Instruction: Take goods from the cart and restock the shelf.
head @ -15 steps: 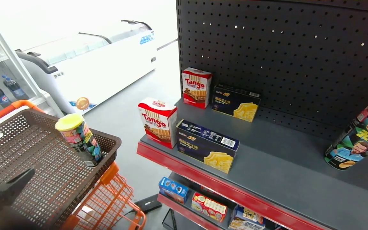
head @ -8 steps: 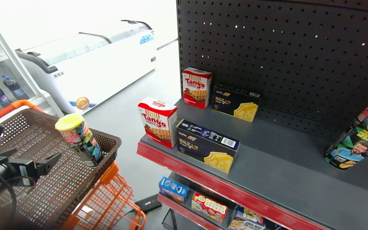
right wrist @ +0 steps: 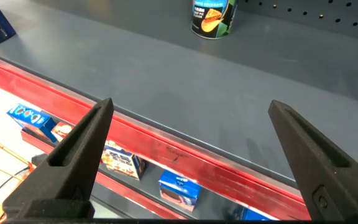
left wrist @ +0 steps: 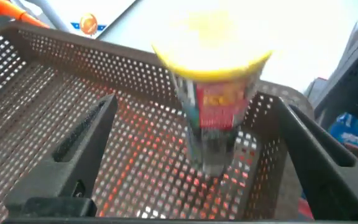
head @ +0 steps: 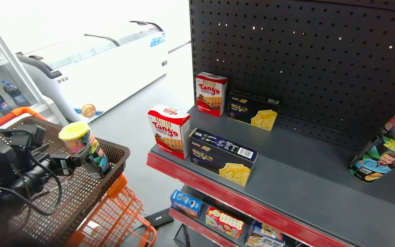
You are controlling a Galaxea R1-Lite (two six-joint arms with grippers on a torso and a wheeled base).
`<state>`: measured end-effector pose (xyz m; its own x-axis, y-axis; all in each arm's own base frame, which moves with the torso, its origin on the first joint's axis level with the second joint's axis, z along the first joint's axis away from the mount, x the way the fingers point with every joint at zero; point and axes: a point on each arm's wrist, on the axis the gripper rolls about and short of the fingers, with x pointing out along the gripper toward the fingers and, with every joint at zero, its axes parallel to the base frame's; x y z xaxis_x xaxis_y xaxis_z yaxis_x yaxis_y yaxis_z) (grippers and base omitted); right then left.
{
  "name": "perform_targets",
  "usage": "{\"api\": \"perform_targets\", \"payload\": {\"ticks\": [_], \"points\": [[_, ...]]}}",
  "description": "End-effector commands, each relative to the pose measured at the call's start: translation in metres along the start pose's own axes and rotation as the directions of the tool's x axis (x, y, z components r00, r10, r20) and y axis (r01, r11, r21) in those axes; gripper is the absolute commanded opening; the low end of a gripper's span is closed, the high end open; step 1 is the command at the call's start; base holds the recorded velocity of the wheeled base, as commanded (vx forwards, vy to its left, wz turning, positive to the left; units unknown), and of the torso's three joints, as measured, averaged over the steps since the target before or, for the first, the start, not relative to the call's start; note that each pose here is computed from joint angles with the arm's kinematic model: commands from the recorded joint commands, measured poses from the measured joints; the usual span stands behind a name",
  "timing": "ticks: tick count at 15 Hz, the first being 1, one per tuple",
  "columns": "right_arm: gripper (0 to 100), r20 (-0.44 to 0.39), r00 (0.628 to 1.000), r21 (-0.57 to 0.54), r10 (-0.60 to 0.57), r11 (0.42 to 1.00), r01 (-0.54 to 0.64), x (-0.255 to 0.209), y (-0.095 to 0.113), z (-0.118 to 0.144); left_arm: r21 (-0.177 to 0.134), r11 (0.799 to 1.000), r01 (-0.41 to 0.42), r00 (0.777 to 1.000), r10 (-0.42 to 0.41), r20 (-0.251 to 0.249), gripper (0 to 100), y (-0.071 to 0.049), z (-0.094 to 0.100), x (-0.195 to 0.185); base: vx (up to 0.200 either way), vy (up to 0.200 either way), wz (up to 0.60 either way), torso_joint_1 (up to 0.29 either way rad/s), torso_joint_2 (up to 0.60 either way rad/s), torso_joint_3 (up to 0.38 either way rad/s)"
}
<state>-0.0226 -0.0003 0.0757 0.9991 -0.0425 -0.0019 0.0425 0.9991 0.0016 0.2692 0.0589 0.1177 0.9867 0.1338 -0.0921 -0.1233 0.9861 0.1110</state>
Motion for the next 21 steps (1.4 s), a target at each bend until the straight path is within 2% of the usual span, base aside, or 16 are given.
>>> {"api": "perform_targets", "payload": {"ticks": [1, 4, 8, 11, 13, 14, 18, 19, 21], "points": [[100, -0.001, 1.0, 0.0, 0.0, 1.0, 0.0, 0.0, 0.0, 0.0, -0.002, 1.0, 0.027, 1.0, -0.027, -0.017, 100, -0.007, -0.021, 0.037, 0.0, 0.0, 0.0, 0.0, 0.0, 0.0], [100, -0.001, 1.0, 0.0, 0.0, 1.0, 0.0, 0.0, 0.0, 0.0, -0.011, 1.0, 0.025, 0.999, -0.025, 0.022, 100, -0.007, -0.025, 0.06, 0.0, 0.0, 0.0, 0.0, 0.0, 0.0], [100, -0.001, 1.0, 0.0, 0.0, 1.0, 0.0, 0.0, 0.0, 0.0, -0.005, 1.0, 0.021, 0.997, -0.021, 0.072, 100, -0.007, -0.03, 0.084, 0.0, 0.0, 0.0, 0.0, 0.0, 0.0], [100, -0.001, 1.0, 0.0, 0.0, 1.0, 0.0, 0.0, 0.0, 0.0, -0.006, 1.0, 0.025, 0.998, -0.025, 0.065, 100, -0.008, -0.036, 0.091, 0.0, 0.0, 0.0, 0.0, 0.0, 0.0], [100, -0.001, 1.0, 0.0, 0.0, 1.0, 0.0, 0.0, 0.0, 0.0, -0.006, 1.0, 0.027, 0.997, -0.026, 0.079, 100, -0.009, -0.037, 0.094, 0.0, 0.0, 0.0, 0.0, 0.0, 0.0], [100, -0.001, 1.0, 0.0, 0.0, 1.0, 0.0, 0.0, 0.0, 0.0, -0.006, 0.999, 0.032, 0.997, -0.031, 0.076, 0, -0.011, -0.038, 0.095, 0.0, 0.0, 0.0, 0.0, 0.0, 0.0], [100, -0.001, 1.0, 0.0, 0.0, 1.0, 0.0, 0.0, 0.0, 0.0, -0.006, 1.0, 0.031, 0.997, -0.03, 0.073, 0, -0.012, -0.036, 0.093, 0.0, 0.0, 0.0, 0.0, 0.0, 0.0], [100, -0.001, 1.0, 0.0, 0.0, 1.0, 0.0, 0.0, 0.0, 0.0, -0.005, 1.0, 0.029, 0.996, -0.029, 0.085, 0, -0.011, -0.032, 0.092, 0.0, 0.0, 0.0, 0.0, 0.0, 0.0], [100, -0.001, 1.0, 0.0, 0.0, 1.0, 0.0, 0.0, 0.0, 0.0, -0.004, 1.0, -0.014, 0.988, 0.014, 0.152, 0, -0.011, -0.005, 0.081, 0.0, 0.0, 0.0, 0.0, 0.0, 0.0]]}}
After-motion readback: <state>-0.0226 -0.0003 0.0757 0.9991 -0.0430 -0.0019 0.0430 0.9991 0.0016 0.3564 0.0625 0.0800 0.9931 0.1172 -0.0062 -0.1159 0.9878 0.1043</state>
